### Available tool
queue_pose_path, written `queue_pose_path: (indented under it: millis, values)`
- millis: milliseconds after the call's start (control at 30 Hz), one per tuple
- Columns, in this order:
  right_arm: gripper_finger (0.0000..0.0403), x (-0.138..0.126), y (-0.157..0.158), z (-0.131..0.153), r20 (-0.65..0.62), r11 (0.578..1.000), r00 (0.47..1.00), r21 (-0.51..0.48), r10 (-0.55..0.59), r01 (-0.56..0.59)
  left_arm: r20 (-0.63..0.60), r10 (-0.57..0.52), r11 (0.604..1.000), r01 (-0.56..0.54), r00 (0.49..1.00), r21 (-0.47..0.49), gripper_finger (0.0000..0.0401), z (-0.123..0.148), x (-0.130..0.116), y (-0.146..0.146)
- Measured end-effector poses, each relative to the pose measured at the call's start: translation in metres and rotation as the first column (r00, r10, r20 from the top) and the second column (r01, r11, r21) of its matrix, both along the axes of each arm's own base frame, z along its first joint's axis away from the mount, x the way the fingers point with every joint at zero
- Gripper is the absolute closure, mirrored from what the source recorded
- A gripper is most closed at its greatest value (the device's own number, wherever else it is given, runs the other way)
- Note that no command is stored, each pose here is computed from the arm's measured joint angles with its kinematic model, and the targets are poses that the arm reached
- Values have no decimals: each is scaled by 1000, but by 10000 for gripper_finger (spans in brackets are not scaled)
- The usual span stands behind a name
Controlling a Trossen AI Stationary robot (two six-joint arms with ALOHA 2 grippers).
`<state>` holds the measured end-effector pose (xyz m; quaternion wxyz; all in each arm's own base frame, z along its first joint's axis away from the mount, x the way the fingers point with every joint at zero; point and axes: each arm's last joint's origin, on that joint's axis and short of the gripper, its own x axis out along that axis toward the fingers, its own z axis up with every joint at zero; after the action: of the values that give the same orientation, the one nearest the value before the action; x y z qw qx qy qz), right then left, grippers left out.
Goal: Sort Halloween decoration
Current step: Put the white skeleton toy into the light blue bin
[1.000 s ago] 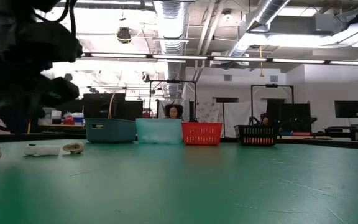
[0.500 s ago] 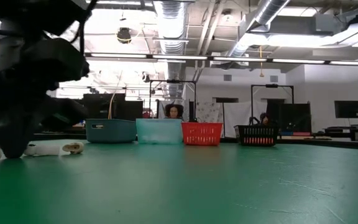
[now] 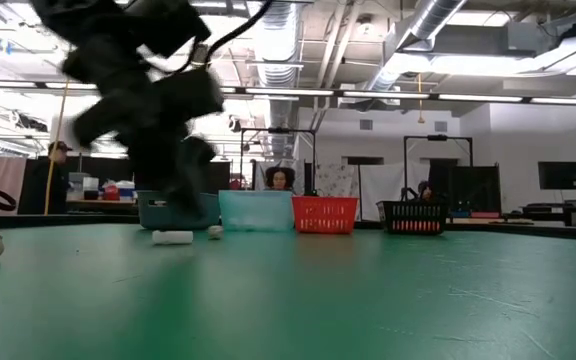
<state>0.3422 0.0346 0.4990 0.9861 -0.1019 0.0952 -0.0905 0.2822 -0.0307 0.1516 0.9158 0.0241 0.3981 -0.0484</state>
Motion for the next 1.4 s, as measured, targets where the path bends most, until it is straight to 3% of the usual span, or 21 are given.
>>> queue_pose_path:
  millis: [100,200,333,500,700,833,967,1200,1400]
  values:
    - [388,0,0,0,-1,1000,1000,0,1,-1,76,-9,999,11,997,-35,401,20,15,4]
    - [388,-1,0,-4,-44,1000,999,-4,-4,4,46,-45,995,49,998,-90,401,36,21,1]
    - [392,-10,-4,-19,-201,986,965,-33,-166,162,44,-37,991,42,998,-129,401,71,15,-1]
    - [401,-24,-7,-33,-359,980,913,-43,-195,193,191,27,994,-5,981,-113,401,126,-22,4]
    - [402,-21,1,-59,-413,995,905,-14,-99,103,428,189,979,-137,884,-150,401,186,-88,12]
    - [402,-26,-5,-74,-311,999,950,29,-35,46,534,274,961,-205,800,-186,401,208,-127,12]
    - [403,-53,-20,-75,-106,994,994,100,-31,42,599,319,947,-237,734,-215,401,219,-155,14]
    - [403,-100,-42,-94,123,975,992,222,-38,9,634,332,942,-207,699,-264,401,224,-185,18]
    - [403,-86,-37,-145,110,953,994,302,-26,-9,637,347,937,-228,688,-264,401,224,-195,21]
